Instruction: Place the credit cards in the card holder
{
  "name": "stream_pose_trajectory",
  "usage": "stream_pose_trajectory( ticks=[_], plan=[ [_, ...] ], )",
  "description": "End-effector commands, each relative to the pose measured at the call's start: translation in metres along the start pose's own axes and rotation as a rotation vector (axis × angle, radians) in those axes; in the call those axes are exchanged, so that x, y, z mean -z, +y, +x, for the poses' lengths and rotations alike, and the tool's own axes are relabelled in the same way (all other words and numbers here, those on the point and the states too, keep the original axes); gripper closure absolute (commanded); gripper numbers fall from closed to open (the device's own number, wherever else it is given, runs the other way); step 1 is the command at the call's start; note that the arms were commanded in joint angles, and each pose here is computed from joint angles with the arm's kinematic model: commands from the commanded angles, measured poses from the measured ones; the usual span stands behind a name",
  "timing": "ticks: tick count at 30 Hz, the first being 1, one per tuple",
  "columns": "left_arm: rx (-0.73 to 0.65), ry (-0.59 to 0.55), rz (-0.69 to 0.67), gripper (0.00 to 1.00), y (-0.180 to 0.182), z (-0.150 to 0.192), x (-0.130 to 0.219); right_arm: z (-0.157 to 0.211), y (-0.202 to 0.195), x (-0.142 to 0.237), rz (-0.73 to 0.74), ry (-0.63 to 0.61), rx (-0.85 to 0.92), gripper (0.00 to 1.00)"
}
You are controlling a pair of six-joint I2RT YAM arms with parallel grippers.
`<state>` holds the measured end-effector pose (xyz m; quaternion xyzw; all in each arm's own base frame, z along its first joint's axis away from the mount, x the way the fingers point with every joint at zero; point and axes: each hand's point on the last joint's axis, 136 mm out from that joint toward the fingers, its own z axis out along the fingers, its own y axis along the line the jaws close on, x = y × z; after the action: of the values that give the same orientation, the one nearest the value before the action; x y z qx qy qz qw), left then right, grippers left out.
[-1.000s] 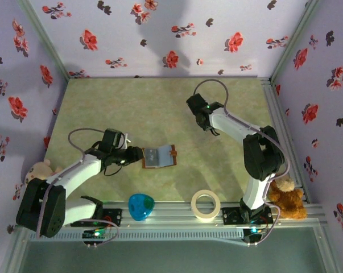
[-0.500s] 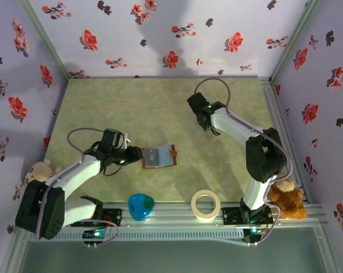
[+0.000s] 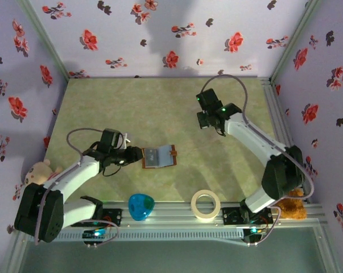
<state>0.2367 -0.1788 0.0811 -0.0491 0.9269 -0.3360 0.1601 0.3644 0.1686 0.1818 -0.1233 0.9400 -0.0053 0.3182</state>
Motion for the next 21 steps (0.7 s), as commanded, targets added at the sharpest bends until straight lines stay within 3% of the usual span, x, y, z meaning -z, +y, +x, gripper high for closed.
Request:
stream_pose_trajectory(
  ticks=[1, 5, 8, 14, 21],
  plan=[
    [0.017, 0.024, 0.014, 0.64, -0.002, 0.003, 0.002, 0.005, 0.055, 0.017, -0.355, -0.01, -0.121, 1.0],
    [0.029, 0.058, 0.036, 0.71, -0.004, 0.006, -0.005, 0.03, 0.122, 0.033, -0.731, 0.099, -0.152, 1.0],
    [0.033, 0.074, 0.038, 0.72, -0.002, 0.005, -0.011, 0.055, 0.155, 0.037, -0.888, 0.215, -0.159, 1.0],
    [0.059, 0.119, 0.019, 0.76, 0.006, 0.008, -0.026, 0.094, 0.177, 0.024, -1.018, 0.417, -0.202, 1.0],
    [0.081, 0.129, -0.025, 0.82, 0.019, 0.009, -0.037, 0.124, 0.177, -0.005, -0.973, 0.567, -0.217, 1.0]
  ],
)
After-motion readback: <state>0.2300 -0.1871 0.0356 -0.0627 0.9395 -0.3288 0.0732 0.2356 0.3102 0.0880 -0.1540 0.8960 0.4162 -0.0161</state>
